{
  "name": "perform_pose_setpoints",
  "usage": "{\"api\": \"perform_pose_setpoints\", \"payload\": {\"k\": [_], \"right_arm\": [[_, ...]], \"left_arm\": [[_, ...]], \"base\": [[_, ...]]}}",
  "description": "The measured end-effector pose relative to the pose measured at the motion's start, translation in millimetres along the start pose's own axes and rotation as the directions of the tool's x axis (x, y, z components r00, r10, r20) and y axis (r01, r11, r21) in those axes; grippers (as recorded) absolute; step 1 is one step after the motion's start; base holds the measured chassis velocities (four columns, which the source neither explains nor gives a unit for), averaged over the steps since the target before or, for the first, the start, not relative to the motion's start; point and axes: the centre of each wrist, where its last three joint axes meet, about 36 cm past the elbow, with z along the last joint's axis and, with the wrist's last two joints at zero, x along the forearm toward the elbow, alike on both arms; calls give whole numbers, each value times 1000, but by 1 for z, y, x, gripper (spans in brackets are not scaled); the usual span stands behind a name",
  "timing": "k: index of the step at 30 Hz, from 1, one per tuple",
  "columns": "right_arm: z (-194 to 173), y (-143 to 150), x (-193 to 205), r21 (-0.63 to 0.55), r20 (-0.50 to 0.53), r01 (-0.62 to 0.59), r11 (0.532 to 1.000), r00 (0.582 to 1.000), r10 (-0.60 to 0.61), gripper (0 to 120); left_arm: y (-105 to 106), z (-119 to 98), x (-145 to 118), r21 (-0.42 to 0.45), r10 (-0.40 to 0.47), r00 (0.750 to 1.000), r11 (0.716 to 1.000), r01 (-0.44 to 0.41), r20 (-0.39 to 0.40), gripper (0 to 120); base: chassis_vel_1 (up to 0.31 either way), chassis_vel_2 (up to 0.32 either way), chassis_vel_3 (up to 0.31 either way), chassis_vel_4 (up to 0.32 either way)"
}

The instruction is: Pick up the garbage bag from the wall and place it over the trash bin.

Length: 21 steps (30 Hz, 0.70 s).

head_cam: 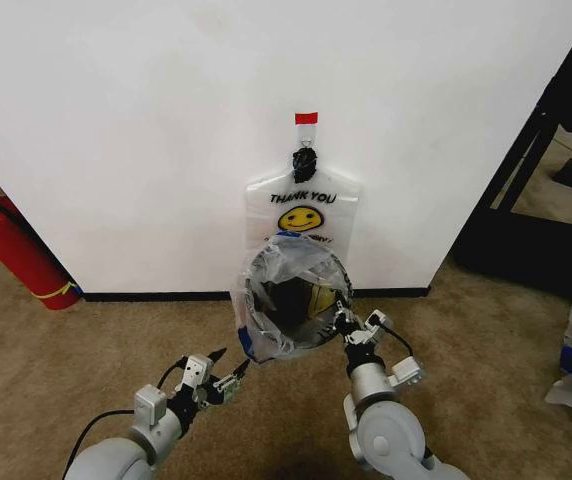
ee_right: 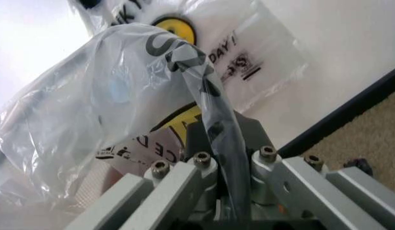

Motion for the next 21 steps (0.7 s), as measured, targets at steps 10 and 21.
{"api": "perform_pose_setpoints", "payload": {"k": [10, 21], "right_arm": [[-5, -9, 0, 68, 15, 6, 998, 1000, -7, 0], [8, -43, 24, 277, -133, 179, 944, 980, -147, 0]], "left_arm": [[31, -10, 3, -109, -158, 987, 982, 155, -17, 100], [76, -87, 1, -44, -132, 961, 988, 147, 241, 100]], "base": [[0, 0, 0, 0], [0, 0, 0, 0]]}}
